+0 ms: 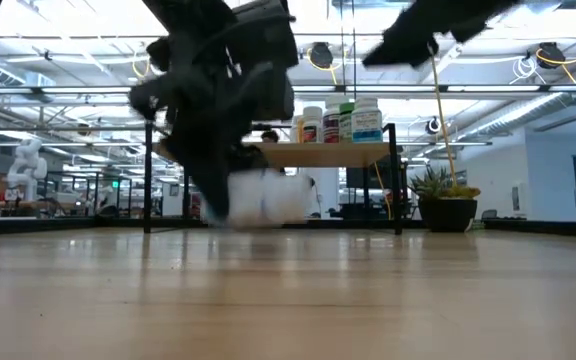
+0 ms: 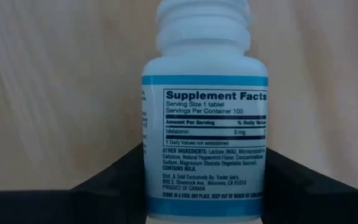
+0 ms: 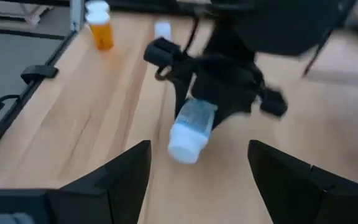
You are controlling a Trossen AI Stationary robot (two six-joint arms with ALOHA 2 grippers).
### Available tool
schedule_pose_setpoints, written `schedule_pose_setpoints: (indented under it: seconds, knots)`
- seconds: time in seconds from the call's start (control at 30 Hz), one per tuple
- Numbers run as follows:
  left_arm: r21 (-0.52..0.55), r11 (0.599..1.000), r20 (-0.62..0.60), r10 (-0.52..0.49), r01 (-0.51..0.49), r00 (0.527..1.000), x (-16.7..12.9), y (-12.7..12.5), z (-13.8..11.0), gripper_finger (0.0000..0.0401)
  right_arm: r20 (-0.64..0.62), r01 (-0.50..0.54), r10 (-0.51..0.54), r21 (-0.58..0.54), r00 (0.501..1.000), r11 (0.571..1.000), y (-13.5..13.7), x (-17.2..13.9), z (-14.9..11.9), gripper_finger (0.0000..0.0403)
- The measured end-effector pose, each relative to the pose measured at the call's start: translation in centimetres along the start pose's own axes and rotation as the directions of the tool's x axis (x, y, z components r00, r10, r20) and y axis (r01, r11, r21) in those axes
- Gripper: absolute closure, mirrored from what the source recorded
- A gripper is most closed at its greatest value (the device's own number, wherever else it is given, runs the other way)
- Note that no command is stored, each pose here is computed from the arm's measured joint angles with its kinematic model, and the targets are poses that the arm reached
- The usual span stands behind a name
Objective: Pick and place medicine bottles onto shelf by color
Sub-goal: Put the white medicine bottle on the shelf
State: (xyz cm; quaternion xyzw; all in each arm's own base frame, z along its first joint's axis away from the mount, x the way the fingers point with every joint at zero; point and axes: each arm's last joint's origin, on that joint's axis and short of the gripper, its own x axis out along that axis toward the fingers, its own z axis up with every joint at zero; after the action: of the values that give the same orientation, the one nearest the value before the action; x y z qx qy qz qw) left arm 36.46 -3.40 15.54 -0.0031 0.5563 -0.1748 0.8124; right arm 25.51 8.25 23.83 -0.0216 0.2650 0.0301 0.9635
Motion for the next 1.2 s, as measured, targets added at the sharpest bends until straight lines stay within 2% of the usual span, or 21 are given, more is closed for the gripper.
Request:
schedule_pose_setpoints:
  seconds: [0.17,0.27,0.3,0.37,0.43,0.53,0.63,0.7,0.77,0.97,1.1,1.2]
  knots:
    - [-0.015,0.991,0.13,-0.129,0.132,0.983,-3.5,-0.4,0.8,0.0185,0.125,0.026,0.003,-0.23,0.992,0.973,0.9,-1.3,1.3,0.014]
    - [0.025,0.969,0.251,-0.245,0.247,0.936,-6.4,-0.6,1.4,0.0176,0.171,0.038,0.021,-0.334,0.985,0.942,1.4,-2.0,2.6,0.014]
    - [0.041,0.953,0.29,-0.299,0.3,0.909,-7.3,-0.7,1.5,0.0176,0.182,0.052,0.015,-0.357,0.983,0.933,1.5,-2.2,3.0,0.014]
    - [0.109,0.908,0.384,-0.415,0.405,0.825,-9.4,-0.9,2.2,0.0176,0.213,0.071,0.017,-0.4,0.977,0.914,1.8,-2.6,4.1,0.014]
    - [0.169,0.855,0.427,-0.511,0.49,0.746,-10.7,-1.1,2.7,0.0176,0.248,0.095,0.02,-0.443,0.969,0.892,1.8,-2.9,5.5,0.014]
    - [0.24,0.804,0.48,-0.585,0.544,0.653,-12.2,-1.3,3.4,0.0176,0.296,0.141,0.01,-0.486,0.955,0.863,1.6,-3.2,7.4,0.014]
    - [0.307,0.768,0.516,-0.63,0.562,0.58,-13.1,-1.4,4.3,0.0173,0.358,0.179,-0.006,-0.452,0.934,0.874,1.0,-3.2,9.3,0.014]
    - [0.344,0.749,0.528,-0.653,0.566,0.543,-13.5,-1.5,4.7,0.0172,0.38,0.153,0.029,-0.439,0.925,0.885,0.5,-3.1,10.3,0.0136]
    - [0.367,0.751,0.551,-0.651,0.548,0.522,-13.9,-1.4,5.0,0.0171,0.367,0.096,0.072,-0.418,0.927,0.903,0.3,-2.8,10.5,0.0128]
    - [0.372,0.751,0.586,-0.646,0.546,0.489,-14.8,-0.5,5.1,0.017,0.368,-0.052,0.145,-0.253,0.918,0.966,-0.9,-2.7,10.8,0.01]
    - [0.351,0.774,0.619,-0.614,0.527,0.49,-15.1,0.1,5.2,0.017,0.381,-0.186,0.239,-0.17,0.893,0.968,-1.6,-2.9,11.1,0.0093]
    - [0.35,0.776,0.624,-0.611,0.525,0.488,-15.2,0.4,5.1,0.017,0.38,-0.222,0.254,-0.126,0.89,0.967,-1.6,-2.8,11.1,0.0092]
